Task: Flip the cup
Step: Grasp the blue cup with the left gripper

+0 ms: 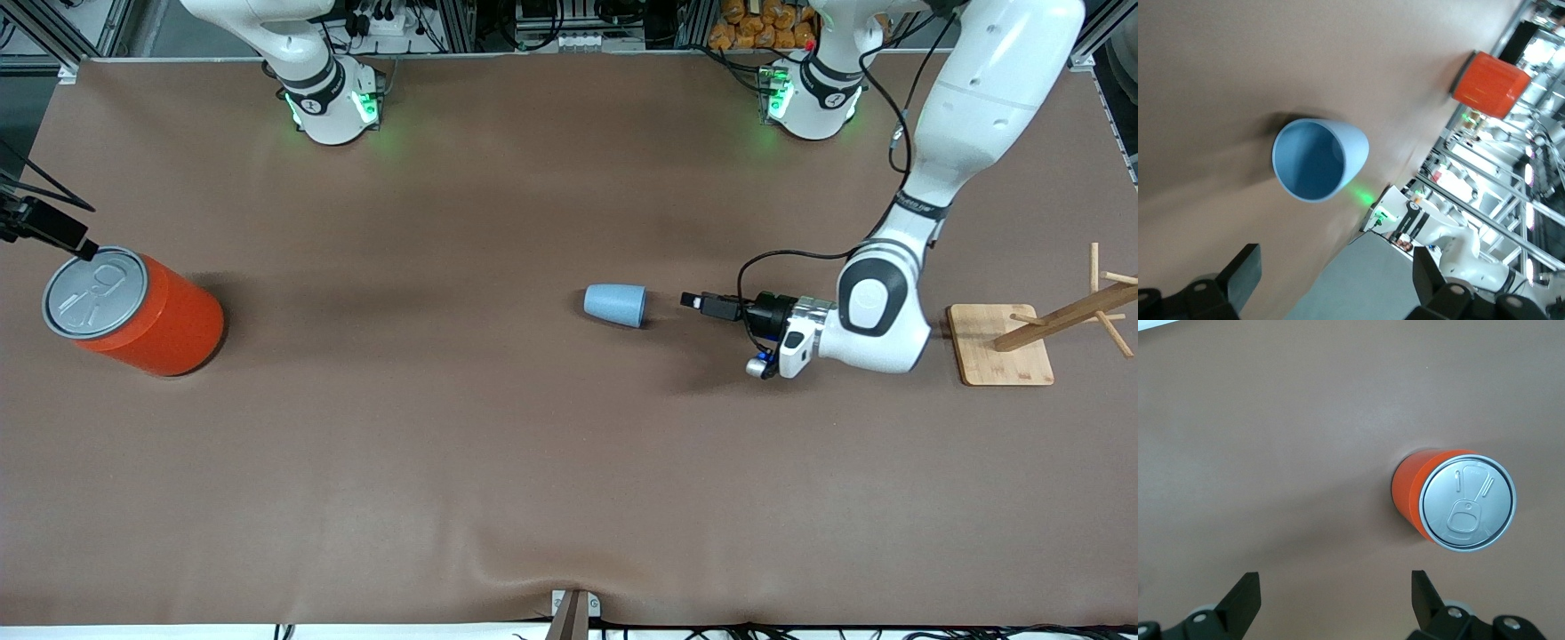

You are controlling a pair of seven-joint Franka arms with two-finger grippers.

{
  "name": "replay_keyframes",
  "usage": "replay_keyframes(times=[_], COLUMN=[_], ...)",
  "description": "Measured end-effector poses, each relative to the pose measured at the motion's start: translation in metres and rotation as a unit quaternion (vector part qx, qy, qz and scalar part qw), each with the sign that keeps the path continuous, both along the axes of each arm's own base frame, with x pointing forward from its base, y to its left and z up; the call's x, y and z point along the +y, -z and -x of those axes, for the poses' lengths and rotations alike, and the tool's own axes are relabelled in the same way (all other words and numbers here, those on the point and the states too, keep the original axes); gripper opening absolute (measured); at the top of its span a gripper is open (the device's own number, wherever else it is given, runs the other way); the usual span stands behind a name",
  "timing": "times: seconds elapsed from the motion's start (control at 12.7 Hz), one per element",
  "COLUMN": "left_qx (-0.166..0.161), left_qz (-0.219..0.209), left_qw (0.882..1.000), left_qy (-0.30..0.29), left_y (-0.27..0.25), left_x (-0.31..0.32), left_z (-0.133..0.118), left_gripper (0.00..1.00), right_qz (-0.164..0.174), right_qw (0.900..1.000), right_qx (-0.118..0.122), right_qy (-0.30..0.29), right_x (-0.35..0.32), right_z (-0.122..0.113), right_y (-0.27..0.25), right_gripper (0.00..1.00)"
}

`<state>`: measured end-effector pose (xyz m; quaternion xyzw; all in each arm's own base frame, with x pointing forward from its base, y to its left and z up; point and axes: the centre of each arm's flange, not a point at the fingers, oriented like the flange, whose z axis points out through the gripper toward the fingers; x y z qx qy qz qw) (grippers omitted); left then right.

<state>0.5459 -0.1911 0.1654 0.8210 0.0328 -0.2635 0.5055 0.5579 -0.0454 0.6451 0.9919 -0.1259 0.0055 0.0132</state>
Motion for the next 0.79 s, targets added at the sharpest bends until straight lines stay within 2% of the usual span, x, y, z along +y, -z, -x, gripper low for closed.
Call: replay_keyframes(times=[0.08,0.16,0.24,0.47,0.71,0.79], left_qx=[0.001,0.005,0.007,-0.002,-0.014,-0.019], left_qz=[0.014,0.025,0.035,0.057,0.056,0.050], left_qw=[1.000,1.000,0.999,0.998,0.998,0.998], left_qy=[-0.001,-0.004,-0.008,-0.015,-0.024,-0.030], left_y=[0.016,0.026,0.031,0.034,0.035,0.036], left_x=[-0.002,-0.006,-0.012,-0.029,-0.029,-0.030], left_z=[0.006,0.012,0.015,0.020,0.016,0.013], left_gripper=[0.94,0.94,0.86,0.83,0.72,0.72], right_qz=[0.000,0.000,0.000,0.000,0.000,0.000], right_qw=[1.000,1.000,1.000,1.000,1.000,1.000], right_qx=[0.000,0.001,0.002,0.003,0.004,0.004], right_qy=[0.000,0.000,0.000,0.001,0.001,0.001], right_x=[0.000,0.000,0.000,-0.001,-0.001,-0.001], right_z=[0.000,0.000,0.000,0.001,0.001,0.001], right_y=[0.000,0.000,0.000,0.001,0.001,0.001], right_gripper=[1.00,1.00,1.00,1.00,1.00,1.00])
